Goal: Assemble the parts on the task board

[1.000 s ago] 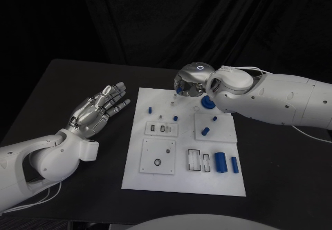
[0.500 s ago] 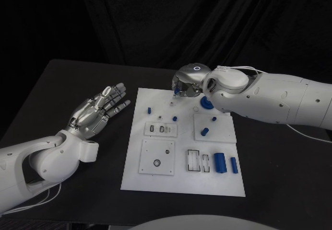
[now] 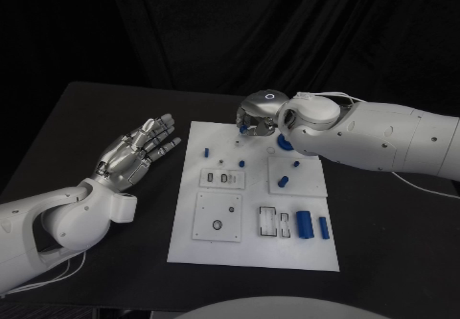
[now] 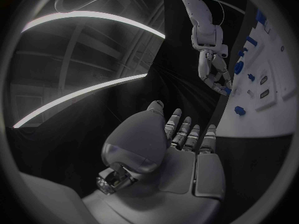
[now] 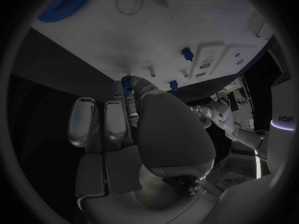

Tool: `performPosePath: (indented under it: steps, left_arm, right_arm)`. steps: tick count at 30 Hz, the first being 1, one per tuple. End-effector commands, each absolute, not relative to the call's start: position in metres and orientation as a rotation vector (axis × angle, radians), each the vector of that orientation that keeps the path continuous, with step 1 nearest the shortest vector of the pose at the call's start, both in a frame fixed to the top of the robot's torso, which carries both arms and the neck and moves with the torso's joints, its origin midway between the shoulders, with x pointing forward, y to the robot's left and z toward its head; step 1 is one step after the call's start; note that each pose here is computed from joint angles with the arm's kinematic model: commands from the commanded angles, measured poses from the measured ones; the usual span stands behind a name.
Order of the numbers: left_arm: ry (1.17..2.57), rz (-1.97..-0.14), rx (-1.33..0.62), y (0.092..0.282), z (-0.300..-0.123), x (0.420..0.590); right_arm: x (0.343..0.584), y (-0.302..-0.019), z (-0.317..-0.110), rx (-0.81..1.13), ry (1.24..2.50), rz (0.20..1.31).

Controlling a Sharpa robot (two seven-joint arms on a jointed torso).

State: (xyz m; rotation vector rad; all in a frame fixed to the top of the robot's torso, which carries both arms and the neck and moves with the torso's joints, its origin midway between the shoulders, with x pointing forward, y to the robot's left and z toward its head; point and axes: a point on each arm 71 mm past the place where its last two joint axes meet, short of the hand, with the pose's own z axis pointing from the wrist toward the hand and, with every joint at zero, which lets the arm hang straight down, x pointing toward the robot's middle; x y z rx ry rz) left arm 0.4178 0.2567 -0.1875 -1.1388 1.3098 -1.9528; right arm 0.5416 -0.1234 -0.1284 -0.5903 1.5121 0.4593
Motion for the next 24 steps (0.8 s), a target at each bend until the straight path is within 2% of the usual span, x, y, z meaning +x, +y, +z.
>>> performPosePath:
  steps: [1, 16, 24]
  left_arm:
    - [1.236, -2.008, -1.095, 0.2565, -0.1818, 0.4182]
    - [1.244, -2.006, -1.097, 0.2569, -0.1837, 0.4200]
    - [1.250, -2.012, -1.098, 0.2549, -0.1837, 0.4190]
  right_arm:
    - [0.5416, -0.1221, -0.1313, -0.594, 1.533, 0.470]
    - [0.5415, -0.1190, -0.1361, -0.604, 1.566, 0.469]
    - [0.5452, -0.1230, -0.1409, -0.580, 1.631, 0.398]
